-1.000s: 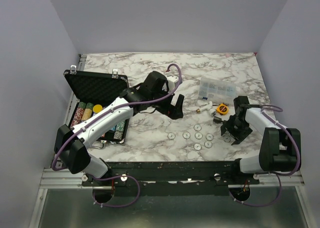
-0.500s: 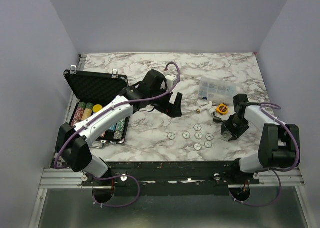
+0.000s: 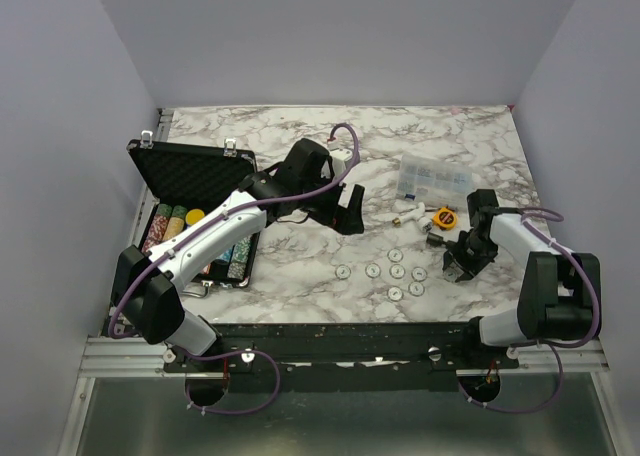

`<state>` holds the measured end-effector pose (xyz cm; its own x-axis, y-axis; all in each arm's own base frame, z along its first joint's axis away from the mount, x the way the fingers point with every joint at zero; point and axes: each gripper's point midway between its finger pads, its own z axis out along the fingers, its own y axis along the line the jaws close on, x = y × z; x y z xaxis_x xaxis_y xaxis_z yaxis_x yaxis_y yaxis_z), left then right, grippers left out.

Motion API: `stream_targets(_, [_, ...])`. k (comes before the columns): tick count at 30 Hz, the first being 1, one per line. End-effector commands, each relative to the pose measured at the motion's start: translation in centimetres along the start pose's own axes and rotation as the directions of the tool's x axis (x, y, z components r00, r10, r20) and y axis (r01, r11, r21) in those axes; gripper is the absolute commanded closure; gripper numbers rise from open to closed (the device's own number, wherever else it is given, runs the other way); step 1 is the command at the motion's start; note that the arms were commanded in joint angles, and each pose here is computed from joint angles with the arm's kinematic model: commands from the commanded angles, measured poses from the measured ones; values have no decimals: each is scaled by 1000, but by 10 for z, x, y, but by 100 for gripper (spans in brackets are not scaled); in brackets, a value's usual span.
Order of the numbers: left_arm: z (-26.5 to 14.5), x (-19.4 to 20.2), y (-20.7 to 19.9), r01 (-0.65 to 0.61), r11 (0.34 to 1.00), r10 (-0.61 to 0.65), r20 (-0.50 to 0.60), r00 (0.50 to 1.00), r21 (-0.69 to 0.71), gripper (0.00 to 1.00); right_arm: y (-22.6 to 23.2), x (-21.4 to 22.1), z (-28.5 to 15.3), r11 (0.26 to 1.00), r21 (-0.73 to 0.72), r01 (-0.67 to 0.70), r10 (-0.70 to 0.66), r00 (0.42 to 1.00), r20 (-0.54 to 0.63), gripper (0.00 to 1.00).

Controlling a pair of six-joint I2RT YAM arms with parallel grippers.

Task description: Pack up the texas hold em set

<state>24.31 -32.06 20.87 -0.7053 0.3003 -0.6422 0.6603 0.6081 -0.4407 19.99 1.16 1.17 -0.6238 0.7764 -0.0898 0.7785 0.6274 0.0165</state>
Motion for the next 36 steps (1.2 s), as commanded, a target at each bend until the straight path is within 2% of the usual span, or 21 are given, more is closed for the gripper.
stream_targets(1, [1,-3,-5,0,999,0,7,1000,36,2,-9,0,-2,1000,23,8,-8,1000,11,63])
stream_targets(8, [1,-3,-6,4,999,-5,6,1000,45,2,-1,-4,-16,999,-26,28,-27,999,34,70])
stream_targets(20, [1,-3,-8,8,999,-8,6,1000,52,2,39,13,-32,986,-146,84,-86,996,-5,70])
stream_targets(36, [-3,-3,-10,0,998,-1,14,1000,57,2,70,49,-22,975,-154,163,-170,985,-28,69])
